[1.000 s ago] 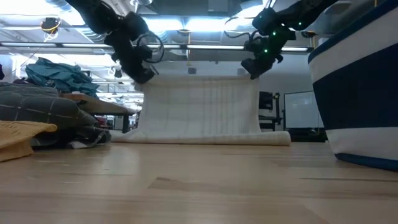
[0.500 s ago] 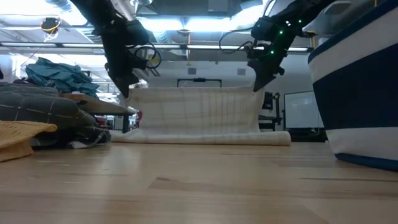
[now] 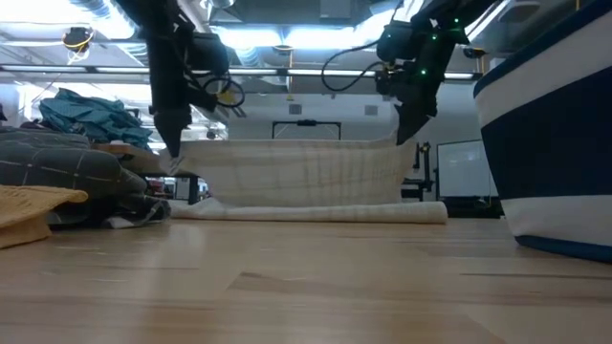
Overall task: Fold towel
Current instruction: Fold the white towel
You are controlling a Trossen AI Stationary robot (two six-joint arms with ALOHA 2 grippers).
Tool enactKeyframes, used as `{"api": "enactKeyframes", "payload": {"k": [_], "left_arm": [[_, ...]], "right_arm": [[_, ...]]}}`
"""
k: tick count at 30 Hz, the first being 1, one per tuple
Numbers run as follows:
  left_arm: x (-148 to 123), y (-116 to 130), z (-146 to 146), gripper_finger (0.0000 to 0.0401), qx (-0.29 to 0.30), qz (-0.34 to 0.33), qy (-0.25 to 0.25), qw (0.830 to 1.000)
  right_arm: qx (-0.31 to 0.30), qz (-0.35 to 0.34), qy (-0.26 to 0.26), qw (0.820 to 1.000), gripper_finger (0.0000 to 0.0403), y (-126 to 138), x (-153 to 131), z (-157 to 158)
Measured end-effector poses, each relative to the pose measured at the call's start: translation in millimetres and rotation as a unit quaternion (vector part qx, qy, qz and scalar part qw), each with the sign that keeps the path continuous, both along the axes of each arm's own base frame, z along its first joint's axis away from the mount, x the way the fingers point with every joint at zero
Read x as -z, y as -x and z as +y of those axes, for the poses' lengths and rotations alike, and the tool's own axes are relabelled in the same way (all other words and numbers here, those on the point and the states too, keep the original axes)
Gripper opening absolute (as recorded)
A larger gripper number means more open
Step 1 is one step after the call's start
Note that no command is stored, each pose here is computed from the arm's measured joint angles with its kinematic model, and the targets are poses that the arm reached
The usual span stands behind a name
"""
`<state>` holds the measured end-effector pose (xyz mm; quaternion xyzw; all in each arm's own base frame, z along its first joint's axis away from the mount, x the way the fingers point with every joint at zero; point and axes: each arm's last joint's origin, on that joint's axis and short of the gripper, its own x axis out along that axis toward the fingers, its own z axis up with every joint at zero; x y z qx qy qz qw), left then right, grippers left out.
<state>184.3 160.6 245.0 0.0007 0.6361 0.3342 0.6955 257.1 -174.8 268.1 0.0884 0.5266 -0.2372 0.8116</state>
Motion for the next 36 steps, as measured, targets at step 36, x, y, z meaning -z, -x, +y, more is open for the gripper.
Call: {"api": "enactKeyframes", "payload": {"k": [36], "left_arm": [[1, -21, -18, 0.0111, 0.062, -0.098, 0.077, 0.99]], "right_arm": [[-0.044, 0.037, -0.056, 0.997, 0.0115, -6, 12, 16]]}}
